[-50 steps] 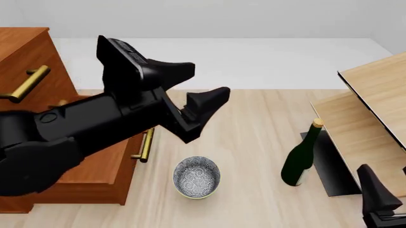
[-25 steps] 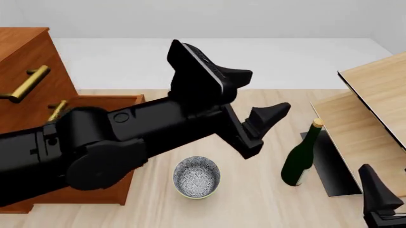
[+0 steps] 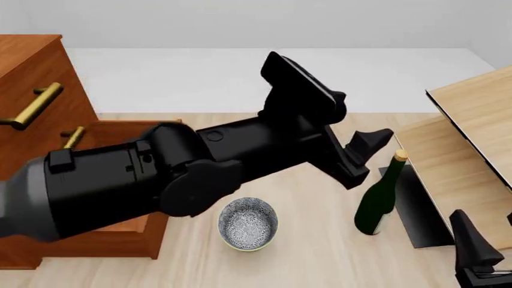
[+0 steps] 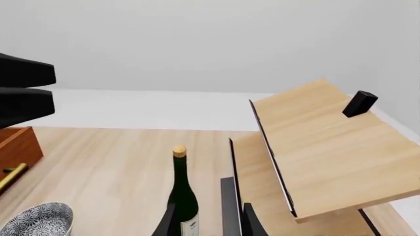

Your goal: Put the wine bottle in the bottom drawer of the cabinet.

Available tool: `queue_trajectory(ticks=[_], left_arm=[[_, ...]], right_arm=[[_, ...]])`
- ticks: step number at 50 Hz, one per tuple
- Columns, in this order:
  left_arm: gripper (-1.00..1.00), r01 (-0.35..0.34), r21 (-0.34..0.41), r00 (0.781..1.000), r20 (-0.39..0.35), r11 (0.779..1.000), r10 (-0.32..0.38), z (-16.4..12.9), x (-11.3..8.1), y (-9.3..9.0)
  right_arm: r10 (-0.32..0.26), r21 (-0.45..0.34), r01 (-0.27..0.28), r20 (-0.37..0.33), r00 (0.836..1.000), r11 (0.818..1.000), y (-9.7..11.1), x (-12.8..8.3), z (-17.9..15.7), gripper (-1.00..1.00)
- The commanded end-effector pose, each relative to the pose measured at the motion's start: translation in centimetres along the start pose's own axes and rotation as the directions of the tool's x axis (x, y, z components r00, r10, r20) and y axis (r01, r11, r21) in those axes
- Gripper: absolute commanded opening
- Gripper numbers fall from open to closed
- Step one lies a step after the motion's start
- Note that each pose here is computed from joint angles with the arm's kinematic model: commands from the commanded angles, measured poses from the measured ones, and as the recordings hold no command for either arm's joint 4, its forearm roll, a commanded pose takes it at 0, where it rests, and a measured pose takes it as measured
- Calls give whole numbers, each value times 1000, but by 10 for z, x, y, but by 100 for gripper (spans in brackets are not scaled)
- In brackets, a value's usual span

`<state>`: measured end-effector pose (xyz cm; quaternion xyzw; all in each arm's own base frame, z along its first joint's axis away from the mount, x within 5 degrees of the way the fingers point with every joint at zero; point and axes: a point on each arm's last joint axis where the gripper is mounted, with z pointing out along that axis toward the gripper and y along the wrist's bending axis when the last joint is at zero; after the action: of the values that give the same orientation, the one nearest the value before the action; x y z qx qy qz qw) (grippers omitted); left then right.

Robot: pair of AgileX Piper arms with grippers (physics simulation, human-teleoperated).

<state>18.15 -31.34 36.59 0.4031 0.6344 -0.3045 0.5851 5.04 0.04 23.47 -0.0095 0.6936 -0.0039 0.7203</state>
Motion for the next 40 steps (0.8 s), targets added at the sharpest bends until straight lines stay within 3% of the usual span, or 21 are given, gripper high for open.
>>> queue_trajectory(ticks=[1, 24, 40], left_arm=[[100, 8, -9, 1000, -26, 1000, -8, 15, 8, 4], [100, 17, -14, 998, -60, 1000, -18, 34, 31, 5], [100, 17, -14, 998, -60, 1000, -18, 34, 31, 5]], right_arm=[[-3, 8, 3, -3, 1000, 1000, 0, 0, 0, 100], [-6, 28, 6, -11, 1000, 1000, -1, -2, -1, 100], [-6, 28, 6, -11, 1000, 1000, -1, -2, -1, 100]])
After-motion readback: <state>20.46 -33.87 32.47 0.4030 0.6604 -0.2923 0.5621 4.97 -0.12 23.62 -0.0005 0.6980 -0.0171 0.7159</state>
